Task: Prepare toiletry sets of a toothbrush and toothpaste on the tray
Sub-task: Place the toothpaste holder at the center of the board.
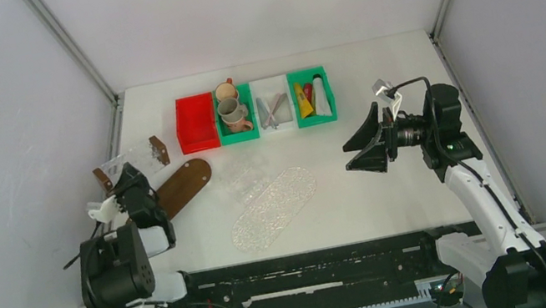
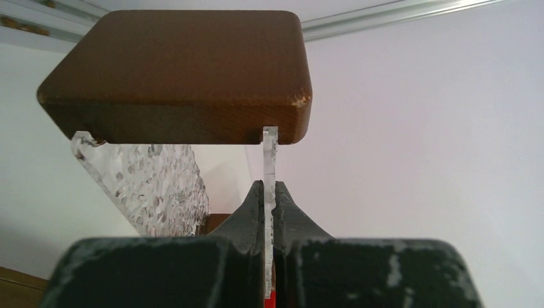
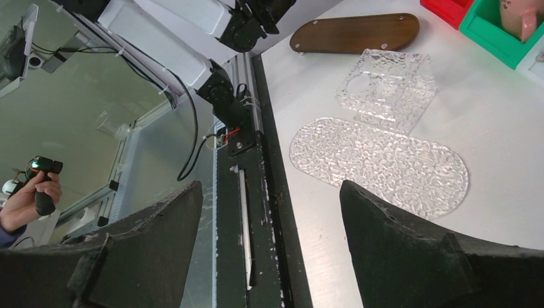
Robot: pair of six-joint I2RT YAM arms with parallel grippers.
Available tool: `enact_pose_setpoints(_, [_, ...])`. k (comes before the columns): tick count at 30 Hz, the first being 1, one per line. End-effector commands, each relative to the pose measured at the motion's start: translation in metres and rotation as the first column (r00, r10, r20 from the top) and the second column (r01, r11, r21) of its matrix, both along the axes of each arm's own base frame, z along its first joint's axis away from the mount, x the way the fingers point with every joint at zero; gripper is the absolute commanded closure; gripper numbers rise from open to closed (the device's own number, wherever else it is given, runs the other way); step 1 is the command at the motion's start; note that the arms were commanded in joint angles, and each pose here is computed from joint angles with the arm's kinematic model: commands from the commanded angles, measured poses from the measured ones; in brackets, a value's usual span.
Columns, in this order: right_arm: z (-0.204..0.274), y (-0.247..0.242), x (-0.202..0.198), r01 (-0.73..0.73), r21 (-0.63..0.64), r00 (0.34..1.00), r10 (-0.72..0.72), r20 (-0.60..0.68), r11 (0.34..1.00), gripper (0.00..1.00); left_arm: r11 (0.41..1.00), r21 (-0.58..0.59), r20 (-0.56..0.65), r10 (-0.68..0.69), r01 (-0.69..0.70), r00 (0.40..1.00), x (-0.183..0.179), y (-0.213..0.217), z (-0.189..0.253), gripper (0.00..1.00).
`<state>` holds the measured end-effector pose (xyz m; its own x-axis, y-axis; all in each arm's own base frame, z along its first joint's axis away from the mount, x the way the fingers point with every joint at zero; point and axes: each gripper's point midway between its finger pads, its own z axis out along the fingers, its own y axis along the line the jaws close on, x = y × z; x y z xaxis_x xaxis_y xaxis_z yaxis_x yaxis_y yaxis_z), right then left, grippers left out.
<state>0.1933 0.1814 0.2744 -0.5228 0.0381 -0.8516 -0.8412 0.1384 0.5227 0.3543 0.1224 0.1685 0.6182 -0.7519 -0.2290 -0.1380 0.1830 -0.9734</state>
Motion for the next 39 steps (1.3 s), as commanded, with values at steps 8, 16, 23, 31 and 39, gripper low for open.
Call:
enact_pose_setpoints(8, [0.014,-0.002,0.007,0.005,-0.003,0.996,-0.005,0.086,1.0,0.13,0.999,-0.017,0.157,0.049,-0.047,0.986,0.017,0.019,0.021,0.98])
enact_pose_setpoints(16, [0.012,-0.002,0.009,0.01,-0.006,0.996,-0.009,0.088,1.0,0.13,0.999,-0.051,0.133,0.022,-0.015,0.991,0.032,0.021,0.005,0.97])
enact_pose_setpoints(23, [0.012,-0.002,0.009,0.012,-0.006,0.996,-0.011,0.089,1.0,0.14,0.997,-0.08,0.118,0.023,-0.013,0.993,0.031,0.022,-0.006,0.92])
enact_pose_setpoints(31, [0.013,-0.003,0.008,0.012,-0.005,0.996,-0.012,0.093,1.0,0.13,0.992,-0.123,0.095,0.015,-0.003,0.995,0.03,0.022,-0.023,0.88])
enact_pose_setpoints(39, [0.014,-0.004,0.008,0.013,-0.004,0.995,-0.013,0.096,1.0,0.13,0.99,-0.144,0.079,0.007,0.004,0.997,0.027,0.021,-0.03,0.76])
